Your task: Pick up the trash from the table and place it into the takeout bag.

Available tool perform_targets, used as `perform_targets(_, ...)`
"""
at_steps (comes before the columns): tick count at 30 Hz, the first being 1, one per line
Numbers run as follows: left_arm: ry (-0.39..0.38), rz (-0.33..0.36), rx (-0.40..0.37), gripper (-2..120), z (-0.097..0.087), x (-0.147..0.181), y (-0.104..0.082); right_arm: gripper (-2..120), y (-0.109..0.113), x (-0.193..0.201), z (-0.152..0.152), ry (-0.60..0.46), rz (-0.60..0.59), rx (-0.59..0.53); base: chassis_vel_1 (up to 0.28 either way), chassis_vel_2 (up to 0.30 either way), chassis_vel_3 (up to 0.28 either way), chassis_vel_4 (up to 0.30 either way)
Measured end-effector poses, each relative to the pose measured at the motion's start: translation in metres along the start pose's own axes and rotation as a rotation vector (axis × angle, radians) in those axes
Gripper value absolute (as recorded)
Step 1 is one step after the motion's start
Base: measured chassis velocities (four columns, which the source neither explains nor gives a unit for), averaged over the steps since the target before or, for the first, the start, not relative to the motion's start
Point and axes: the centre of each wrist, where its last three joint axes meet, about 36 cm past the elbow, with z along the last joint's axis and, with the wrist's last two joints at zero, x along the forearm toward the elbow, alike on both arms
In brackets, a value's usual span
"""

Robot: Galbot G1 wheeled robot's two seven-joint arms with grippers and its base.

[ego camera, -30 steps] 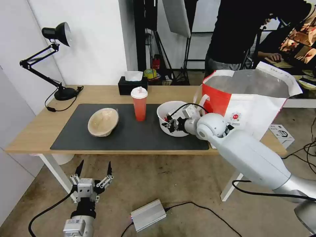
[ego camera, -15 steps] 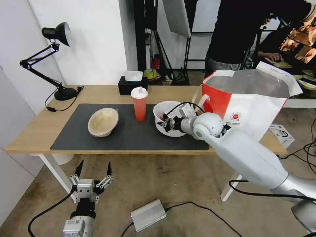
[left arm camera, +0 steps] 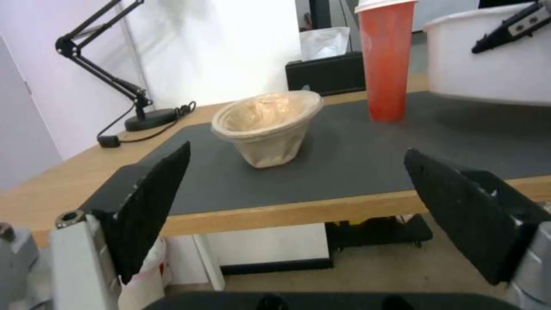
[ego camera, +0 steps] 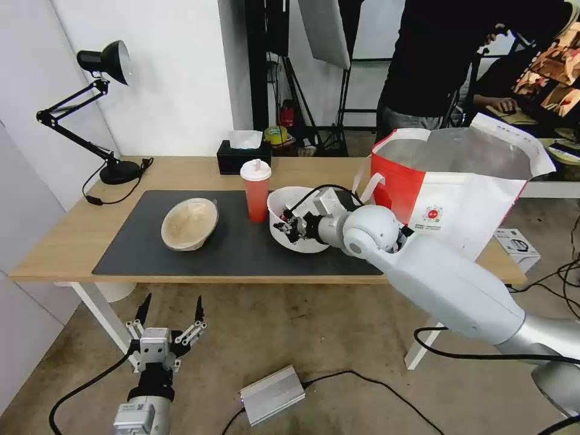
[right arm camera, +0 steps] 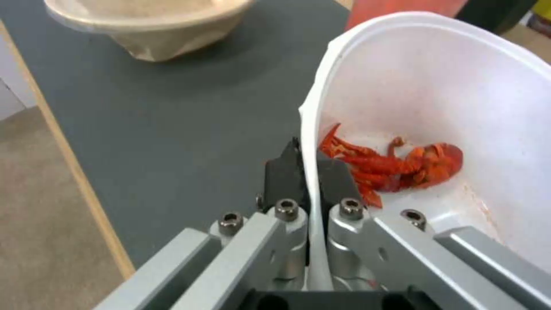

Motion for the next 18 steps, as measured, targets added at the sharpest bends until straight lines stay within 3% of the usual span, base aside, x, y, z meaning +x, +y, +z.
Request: perform_targets(18,0.000,0.000,0.001,100,0.000,0.000,0.000,0,0.002,0.018,-0.021,-0.032,0.001,0.062,0.000,0.000,0.000,0.000)
